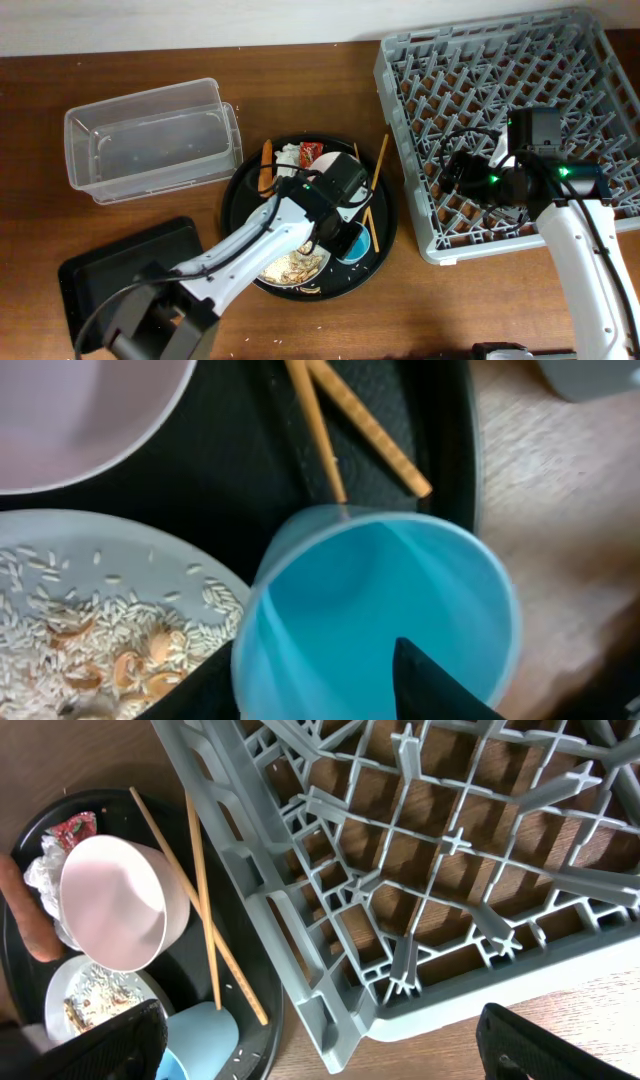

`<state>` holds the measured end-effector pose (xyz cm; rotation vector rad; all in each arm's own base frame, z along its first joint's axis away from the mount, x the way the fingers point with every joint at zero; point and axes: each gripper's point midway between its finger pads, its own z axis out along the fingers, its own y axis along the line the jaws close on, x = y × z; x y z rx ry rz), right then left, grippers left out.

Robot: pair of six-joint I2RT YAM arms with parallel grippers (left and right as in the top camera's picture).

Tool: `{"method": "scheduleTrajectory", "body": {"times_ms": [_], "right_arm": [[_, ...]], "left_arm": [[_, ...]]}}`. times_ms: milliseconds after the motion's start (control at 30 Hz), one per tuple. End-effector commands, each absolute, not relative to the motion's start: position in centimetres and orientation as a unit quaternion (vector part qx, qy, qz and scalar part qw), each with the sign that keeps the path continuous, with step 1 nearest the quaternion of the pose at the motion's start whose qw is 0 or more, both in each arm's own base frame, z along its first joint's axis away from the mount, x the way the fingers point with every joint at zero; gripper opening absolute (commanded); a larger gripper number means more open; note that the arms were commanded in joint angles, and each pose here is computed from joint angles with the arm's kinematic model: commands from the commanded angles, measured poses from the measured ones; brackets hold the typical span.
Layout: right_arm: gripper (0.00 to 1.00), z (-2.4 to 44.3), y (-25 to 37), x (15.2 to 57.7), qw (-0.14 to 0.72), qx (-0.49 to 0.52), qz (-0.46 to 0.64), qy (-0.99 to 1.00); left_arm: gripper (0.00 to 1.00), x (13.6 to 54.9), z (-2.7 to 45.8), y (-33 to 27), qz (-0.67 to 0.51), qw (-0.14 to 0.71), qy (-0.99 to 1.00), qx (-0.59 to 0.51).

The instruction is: Sort waste into correct bins and load items into the dishwasher rack

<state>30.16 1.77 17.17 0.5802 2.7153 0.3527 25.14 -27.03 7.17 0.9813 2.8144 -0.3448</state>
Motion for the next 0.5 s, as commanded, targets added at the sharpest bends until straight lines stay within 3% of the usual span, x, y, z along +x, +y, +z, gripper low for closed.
{"method": "scheduleTrajectory", "body": {"times_ms": [0,67,100,233,300,467], "right_arm": [[0.98,18.2,1.9,30.1,0.181,0.197,0.132,0.954],[0.98,18.1,1.9,29.9,0.178,0.198,0.131,0.955],[0.98,18.1,1.9,29.9,0.177,0.198,0.131,0.955],[0.98,17.9,2.0,29.3,0.166,0.191,0.131,0.959],[0.99,18.5,3.8,29.5,0.172,0.122,0.173,0.962],[0.92,27.3,14.1,27.8,0.26,-0.182,0.492,0.811]], "left_arm": [[0.25,25.3,5.3,-27.0,-0.096,0.052,0.938,0.329],[0.03,25.5,5.9,-27.2,-0.099,0.057,0.937,0.329],[0.0,25.7,7.0,-27.4,-0.1,0.059,0.939,0.324],[0.0,28.1,18.5,-26.8,-0.132,0.119,0.94,0.292],[0.0,29.5,23.4,-26.5,-0.201,0.168,0.924,0.278],[0.0,29.8,32.0,-25.6,-0.485,0.181,0.805,0.289]]}}
